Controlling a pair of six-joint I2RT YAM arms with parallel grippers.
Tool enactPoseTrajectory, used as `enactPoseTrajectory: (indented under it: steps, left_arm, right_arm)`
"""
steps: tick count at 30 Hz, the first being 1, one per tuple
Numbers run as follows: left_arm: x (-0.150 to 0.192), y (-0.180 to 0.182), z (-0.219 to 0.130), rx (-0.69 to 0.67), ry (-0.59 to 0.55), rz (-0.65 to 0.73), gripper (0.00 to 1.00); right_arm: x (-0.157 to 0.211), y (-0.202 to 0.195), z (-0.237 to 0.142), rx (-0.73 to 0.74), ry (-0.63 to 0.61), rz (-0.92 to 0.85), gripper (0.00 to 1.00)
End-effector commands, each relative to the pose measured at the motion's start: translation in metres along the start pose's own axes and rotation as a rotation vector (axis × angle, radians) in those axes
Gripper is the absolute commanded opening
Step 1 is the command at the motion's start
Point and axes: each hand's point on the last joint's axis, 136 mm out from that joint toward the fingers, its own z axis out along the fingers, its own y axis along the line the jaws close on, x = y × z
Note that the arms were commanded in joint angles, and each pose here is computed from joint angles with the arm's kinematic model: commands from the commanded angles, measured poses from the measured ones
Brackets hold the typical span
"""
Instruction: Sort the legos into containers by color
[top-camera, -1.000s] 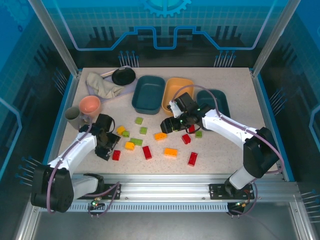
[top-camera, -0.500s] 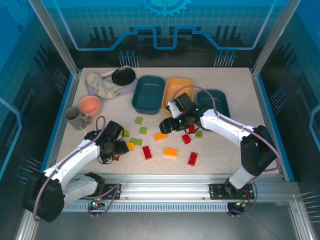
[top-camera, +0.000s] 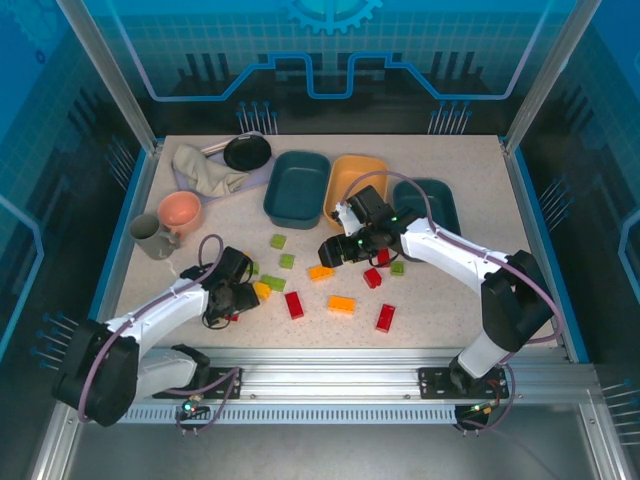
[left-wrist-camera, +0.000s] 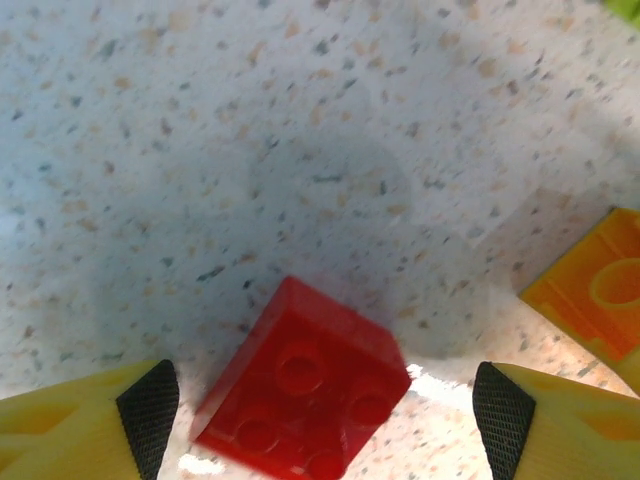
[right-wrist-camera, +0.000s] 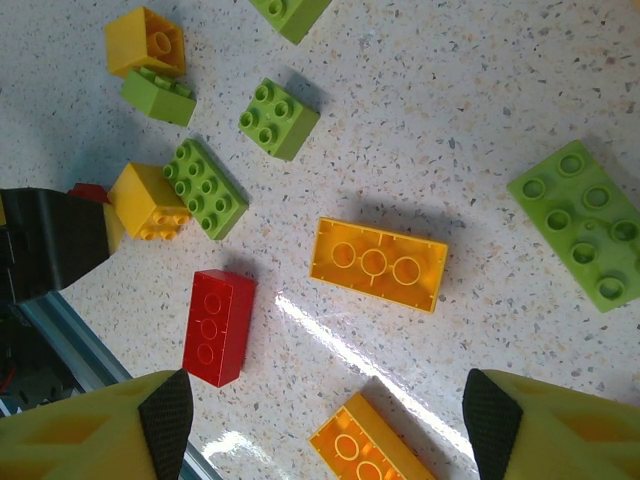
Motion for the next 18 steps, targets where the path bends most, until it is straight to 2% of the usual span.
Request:
enactPoseTrajectory:
  steps: [1, 4, 8, 12, 14, 18]
  left_arm:
    - [-0.017, -0.023, 0.000, 0.094, -0.061, -0.009, 0.79]
    - [-0.019, -0.034, -0.006, 0.148, -0.073, -0.016, 0.75]
    - [-0.003, -0.018, 0.001, 0.068, -0.003, -0.032, 0.68]
    - [0.008, -0.019, 0.004, 0.097, 0.028, -0.037, 0.62]
    - [0.010, -0.018, 0.001, 0.101, 0.030, -0.026, 0.56]
    - [0.021, -0.001, 0.004, 0.007, 0.085, -0.031, 0.48]
  right_arm:
    - [0.006, 0.013, -0.005, -0.036, 0.009, -0.018, 0.74]
    - [0.008, 0.011, -0.007, -0.029, 0.010, -0.018, 0.74]
    - [0.011, 0.008, -0.009, -0.025, 0.007, -0.011, 0.74]
    - [0.011, 0.010, -0.012, -0.043, -0.009, -0.015, 0.74]
    - [0.011, 0.015, -0.012, -0.078, -0.016, -0.027, 0.74]
    - [0.010, 0.037, -0.016, -0.213, -0.057, -0.080, 0.74]
